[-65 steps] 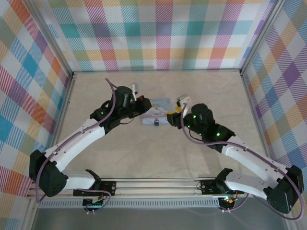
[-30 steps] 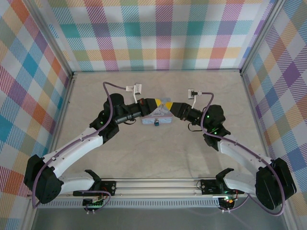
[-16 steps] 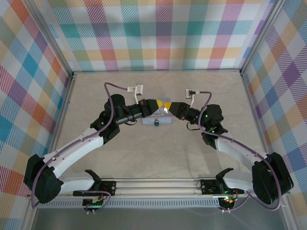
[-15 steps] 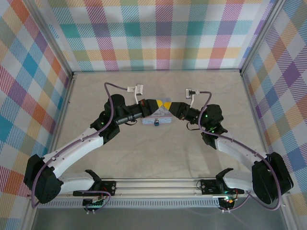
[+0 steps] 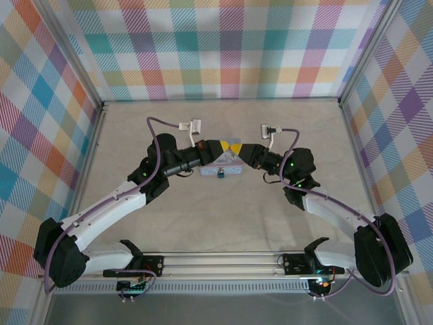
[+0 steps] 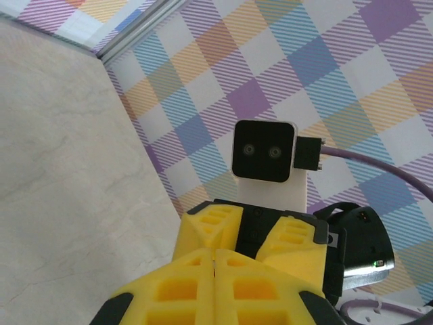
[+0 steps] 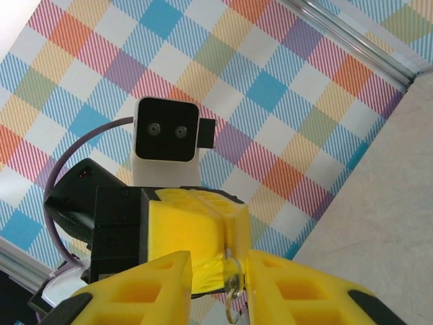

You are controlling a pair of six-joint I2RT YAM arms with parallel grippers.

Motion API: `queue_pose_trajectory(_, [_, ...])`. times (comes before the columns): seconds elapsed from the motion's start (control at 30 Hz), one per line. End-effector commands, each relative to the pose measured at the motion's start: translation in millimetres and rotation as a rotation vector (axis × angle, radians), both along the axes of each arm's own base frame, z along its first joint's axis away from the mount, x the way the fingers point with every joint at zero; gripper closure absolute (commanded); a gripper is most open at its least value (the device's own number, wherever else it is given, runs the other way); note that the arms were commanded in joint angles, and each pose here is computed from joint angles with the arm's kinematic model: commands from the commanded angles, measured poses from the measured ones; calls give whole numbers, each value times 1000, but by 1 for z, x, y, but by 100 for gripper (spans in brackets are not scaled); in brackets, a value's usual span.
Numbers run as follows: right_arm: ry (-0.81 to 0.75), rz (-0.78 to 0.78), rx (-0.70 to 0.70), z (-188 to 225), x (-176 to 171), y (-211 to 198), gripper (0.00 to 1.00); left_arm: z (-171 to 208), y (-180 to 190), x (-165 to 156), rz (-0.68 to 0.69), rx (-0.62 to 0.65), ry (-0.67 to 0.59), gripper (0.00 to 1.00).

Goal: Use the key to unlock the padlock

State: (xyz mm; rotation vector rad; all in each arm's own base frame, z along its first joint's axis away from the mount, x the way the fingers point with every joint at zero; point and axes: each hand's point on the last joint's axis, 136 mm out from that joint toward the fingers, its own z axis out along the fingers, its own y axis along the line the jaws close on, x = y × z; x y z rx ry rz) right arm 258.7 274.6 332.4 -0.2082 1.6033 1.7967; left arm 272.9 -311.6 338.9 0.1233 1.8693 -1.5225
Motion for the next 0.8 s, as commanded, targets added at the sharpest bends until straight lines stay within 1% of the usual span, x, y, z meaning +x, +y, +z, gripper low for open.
queue_pose_trajectory(0.0, [-59, 23, 42, 17, -6, -1, 73, 10, 2, -3, 10, -33, -38, 100])
queue_pose_trajectory(0.07, [-62, 30, 45, 18, -7, -1, 75, 9, 1, -3, 9, -32, -35, 100])
queue_pose_trajectory(0.23, [-58, 36, 42, 18, -7, 0, 75, 12, 4, -2, 22, -38, -42, 100])
queue_pose_trajectory(0.33, [-56, 37, 45, 18, -6, 1, 76, 12, 3, -3, 18, -41, -40, 100])
queue_pose_trajectory(0.47, [-47, 49, 42, 18, -6, 3, 76, 10, 2, -2, 24, -41, -37, 100])
queue_pose_trajectory(0.6, [-42, 45, 40, 17, -4, 4, 81, 9, 0, -2, 23, -43, -34, 100])
queue_pose_trajectory(0.67, [-44, 48, 39, 18, -4, 5, 81, 9, 0, -1, 23, -44, -35, 100])
queue_pose_trajectory(0.77, [-41, 41, 39, 16, -3, 5, 86, 11, 0, -2, 23, -46, -38, 100])
